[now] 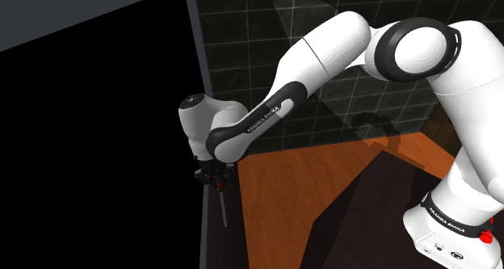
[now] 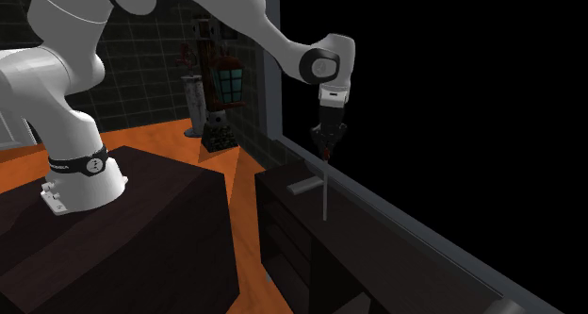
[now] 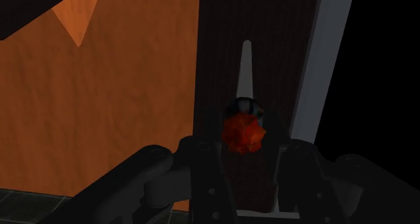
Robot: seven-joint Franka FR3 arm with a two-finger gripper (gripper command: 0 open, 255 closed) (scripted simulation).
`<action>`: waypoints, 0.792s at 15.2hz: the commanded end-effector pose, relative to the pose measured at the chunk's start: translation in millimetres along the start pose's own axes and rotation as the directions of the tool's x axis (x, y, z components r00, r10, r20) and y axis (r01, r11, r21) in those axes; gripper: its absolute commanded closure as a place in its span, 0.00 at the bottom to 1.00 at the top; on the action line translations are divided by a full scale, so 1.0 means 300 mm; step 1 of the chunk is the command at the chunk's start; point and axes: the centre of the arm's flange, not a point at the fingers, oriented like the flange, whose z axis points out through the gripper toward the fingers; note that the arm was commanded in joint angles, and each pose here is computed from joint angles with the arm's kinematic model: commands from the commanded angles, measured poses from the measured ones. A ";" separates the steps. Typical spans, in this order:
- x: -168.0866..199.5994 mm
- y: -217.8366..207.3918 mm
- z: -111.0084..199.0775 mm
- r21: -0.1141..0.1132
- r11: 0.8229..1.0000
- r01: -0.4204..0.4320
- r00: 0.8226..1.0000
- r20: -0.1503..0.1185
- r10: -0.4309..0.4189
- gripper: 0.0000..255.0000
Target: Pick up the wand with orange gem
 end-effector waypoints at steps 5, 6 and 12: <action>-0.008 -0.020 -0.027 0.068 0.998 -0.005 1.000 0.000 0.005 1.00; -0.008 -0.019 -0.044 0.068 0.998 -0.005 1.000 0.000 0.005 1.00; -0.011 -0.012 -0.150 0.068 0.998 -0.005 1.000 0.000 0.005 1.00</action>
